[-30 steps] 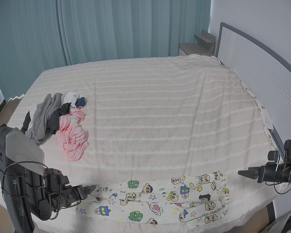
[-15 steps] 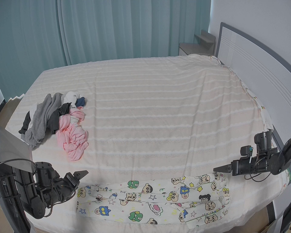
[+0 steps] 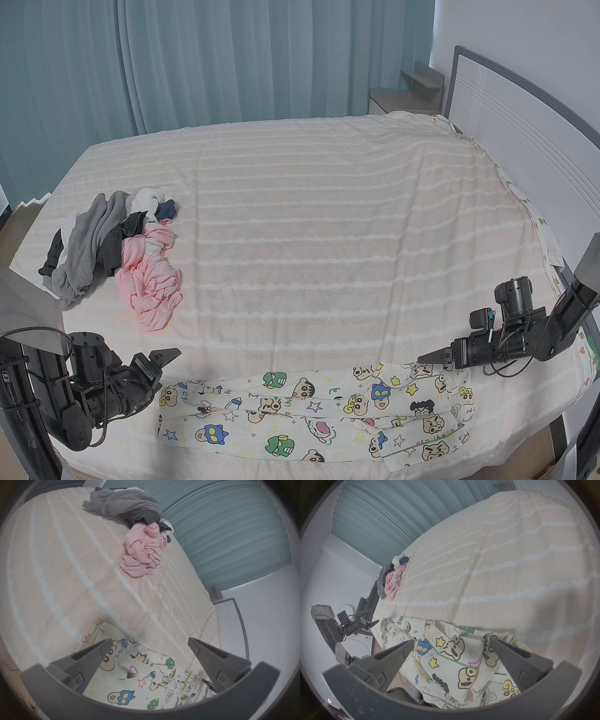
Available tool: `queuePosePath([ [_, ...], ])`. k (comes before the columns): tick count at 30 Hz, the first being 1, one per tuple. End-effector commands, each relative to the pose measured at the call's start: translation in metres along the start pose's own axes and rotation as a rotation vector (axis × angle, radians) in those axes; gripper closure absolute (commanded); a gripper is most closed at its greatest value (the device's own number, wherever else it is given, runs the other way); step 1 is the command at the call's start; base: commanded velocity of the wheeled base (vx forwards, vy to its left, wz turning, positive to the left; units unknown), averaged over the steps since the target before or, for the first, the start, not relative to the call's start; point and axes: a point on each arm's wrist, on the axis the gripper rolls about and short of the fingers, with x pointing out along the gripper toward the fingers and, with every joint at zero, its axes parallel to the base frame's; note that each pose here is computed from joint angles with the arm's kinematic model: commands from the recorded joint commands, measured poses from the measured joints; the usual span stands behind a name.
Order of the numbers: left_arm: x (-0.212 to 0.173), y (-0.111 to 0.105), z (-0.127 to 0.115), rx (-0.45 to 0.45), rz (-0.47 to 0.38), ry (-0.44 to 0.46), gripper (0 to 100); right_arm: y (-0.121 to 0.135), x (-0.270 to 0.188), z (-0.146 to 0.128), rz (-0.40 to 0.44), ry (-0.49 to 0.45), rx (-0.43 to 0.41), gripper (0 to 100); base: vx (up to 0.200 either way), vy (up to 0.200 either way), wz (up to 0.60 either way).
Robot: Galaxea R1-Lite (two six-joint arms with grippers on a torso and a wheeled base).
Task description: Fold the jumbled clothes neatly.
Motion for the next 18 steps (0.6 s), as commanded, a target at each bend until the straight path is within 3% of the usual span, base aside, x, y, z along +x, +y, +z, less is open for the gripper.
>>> queuePosePath([
  [1, 0.000, 0.004, -0.003, -0.004, 0.018, 0.011, 0, -0.001, 0.008, -0.007, 0.002, 0.036, 0.008, 0, 0.000, 0.000, 0.00],
  [10, 0.000, 0.005, -0.003, -0.004, 0.022, 0.006, 0, -0.009, 0.021, -0.016, -0.017, 0.083, 0.033, 0, 0.000, 0.000, 0.00],
  [11, 0.000, 0.005, -0.003, -0.006, 0.022, 0.006, 0, -0.009, 0.021, -0.016, -0.017, 0.083, 0.033, 100, 0.000, 0.000, 0.00],
  [18, 0.000, 0.005, -0.003, -0.006, 0.022, 0.006, 0, -0.011, 0.015, -0.017, -0.027, 0.076, 0.042, 100, 0.000, 0.000, 0.00],
])
